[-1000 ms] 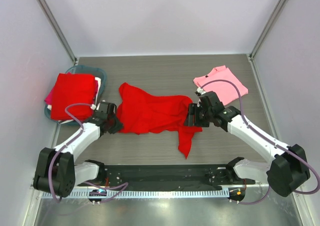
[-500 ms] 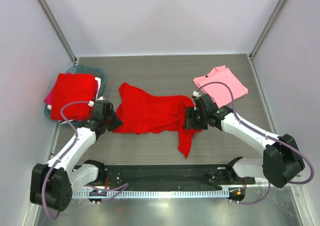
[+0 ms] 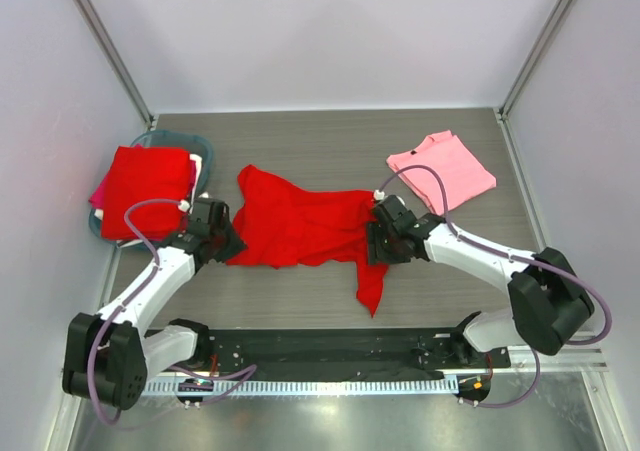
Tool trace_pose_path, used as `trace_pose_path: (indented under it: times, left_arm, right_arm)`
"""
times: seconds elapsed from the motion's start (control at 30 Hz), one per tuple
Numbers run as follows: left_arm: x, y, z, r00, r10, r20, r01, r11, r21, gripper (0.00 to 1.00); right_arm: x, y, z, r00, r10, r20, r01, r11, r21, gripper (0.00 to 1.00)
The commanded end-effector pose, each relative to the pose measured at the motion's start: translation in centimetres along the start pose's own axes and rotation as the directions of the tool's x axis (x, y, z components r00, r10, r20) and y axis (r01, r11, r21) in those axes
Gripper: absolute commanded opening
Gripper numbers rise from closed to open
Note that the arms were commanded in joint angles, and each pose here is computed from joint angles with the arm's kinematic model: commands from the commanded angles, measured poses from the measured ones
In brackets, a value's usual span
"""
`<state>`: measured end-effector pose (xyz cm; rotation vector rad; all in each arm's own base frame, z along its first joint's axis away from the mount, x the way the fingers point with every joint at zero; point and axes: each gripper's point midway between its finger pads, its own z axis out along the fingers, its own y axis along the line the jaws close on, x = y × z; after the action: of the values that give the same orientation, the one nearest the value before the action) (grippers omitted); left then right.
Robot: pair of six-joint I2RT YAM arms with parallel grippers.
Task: Fold and stack the t-shirts
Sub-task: Flatten the tshirt out
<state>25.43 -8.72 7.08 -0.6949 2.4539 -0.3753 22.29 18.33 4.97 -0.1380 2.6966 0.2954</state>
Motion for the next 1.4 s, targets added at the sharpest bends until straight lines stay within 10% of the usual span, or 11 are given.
trace_pose_path:
  times: [0.0, 0.77, 1.13, 1.37]
  left_arm:
    - [-0.5, -0.2, 0.6, 1.0, 0.011, 0.01, -0.011, 1.0, 0.002, 0.29]
    - [-0.3, 0.2, 1.1, 0.999, 0.034, 0.013, -0.034, 0.999, -0.004, 0.39]
    - [-0.3, 0.4, 1.0, 0.999, 0.042, 0.013, -0.042, 0.999, -0.013, 0.38]
    - [-0.2, 0.7, 1.0, 0.999, 0.05, 0.011, -0.05, 0.999, -0.023, 0.39]
  right_arm:
    - [-3.2, -0.9, 0.3, 0.993, 0.015, 0.113, -0.026, 0.995, 0.098, 0.57]
    - [-2.9, 2.0, 0.0, 0.989, -0.053, 0.135, 0.036, 0.991, 0.127, 0.51]
    - [-2.6, 0.7, 2.4, 0.991, -0.084, 0.104, 0.057, 0.969, 0.241, 0.37]
    - [-2.8, 0.1, 1.6, 0.989, -0.074, 0.125, 0.04, 0.965, 0.258, 0.11]
